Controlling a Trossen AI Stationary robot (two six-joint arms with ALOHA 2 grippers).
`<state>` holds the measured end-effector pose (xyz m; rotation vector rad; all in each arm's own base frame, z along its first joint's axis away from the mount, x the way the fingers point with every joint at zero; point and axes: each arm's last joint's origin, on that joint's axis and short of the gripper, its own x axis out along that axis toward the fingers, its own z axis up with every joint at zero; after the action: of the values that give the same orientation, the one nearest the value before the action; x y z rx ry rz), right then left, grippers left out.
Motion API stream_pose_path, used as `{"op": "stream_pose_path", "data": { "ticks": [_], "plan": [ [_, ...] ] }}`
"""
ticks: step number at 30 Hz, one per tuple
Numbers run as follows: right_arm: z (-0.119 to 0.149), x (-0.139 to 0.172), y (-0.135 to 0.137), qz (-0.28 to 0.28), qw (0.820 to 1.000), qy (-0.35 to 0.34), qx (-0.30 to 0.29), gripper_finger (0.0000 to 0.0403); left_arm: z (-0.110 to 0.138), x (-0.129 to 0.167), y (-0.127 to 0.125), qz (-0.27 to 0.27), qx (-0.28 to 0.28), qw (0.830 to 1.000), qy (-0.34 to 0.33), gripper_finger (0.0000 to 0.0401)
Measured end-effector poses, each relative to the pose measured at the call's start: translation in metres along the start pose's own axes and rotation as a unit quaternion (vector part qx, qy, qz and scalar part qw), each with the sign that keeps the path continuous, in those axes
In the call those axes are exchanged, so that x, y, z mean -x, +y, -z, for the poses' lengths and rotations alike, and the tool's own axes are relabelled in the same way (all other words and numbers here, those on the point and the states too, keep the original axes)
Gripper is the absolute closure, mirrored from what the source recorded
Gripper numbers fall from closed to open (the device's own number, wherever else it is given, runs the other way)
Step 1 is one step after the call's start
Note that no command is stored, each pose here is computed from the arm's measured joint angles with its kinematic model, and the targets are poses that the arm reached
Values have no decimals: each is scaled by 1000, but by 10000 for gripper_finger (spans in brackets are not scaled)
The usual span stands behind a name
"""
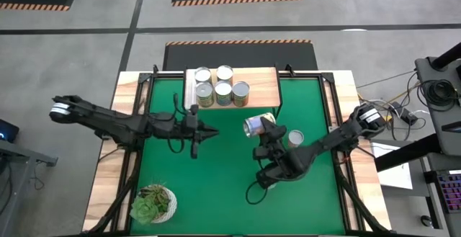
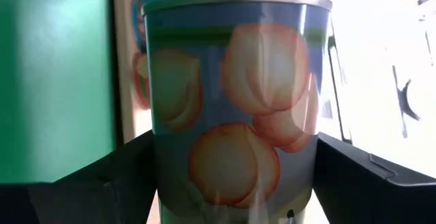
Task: Pick and place cans onto a shelf
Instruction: Put the canned peaches on the shelf
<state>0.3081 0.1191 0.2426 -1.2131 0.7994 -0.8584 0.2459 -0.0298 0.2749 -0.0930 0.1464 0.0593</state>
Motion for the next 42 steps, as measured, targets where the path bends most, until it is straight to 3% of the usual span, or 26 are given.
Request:
{"op": "stream_pose_path", "data": {
  "ticks": [5,15,19,25,36,42],
  "plan": [
    [-6,6,-1,-52,998,-19,-1,97,2,-19,-7,4,-4,1000,17,322],
    [-14,6,18,-74,993,-28,88,97,11,-65,-27,9,-33,996,86,77],
    [-15,6,21,-74,992,-29,97,96,14,-79,-29,-21,-42,991,126,11],
    [-15,6,20,-74,992,-29,93,96,14,-86,-28,-71,-55,984,152,33],
    [-15,6,20,-73,991,-30,106,97,20,-80,-28,-63,-14,979,193,50],
    [-16,9,21,-74,991,-35,110,97,17,-77,-33,-53,-19,980,189,50]
  ]
}}
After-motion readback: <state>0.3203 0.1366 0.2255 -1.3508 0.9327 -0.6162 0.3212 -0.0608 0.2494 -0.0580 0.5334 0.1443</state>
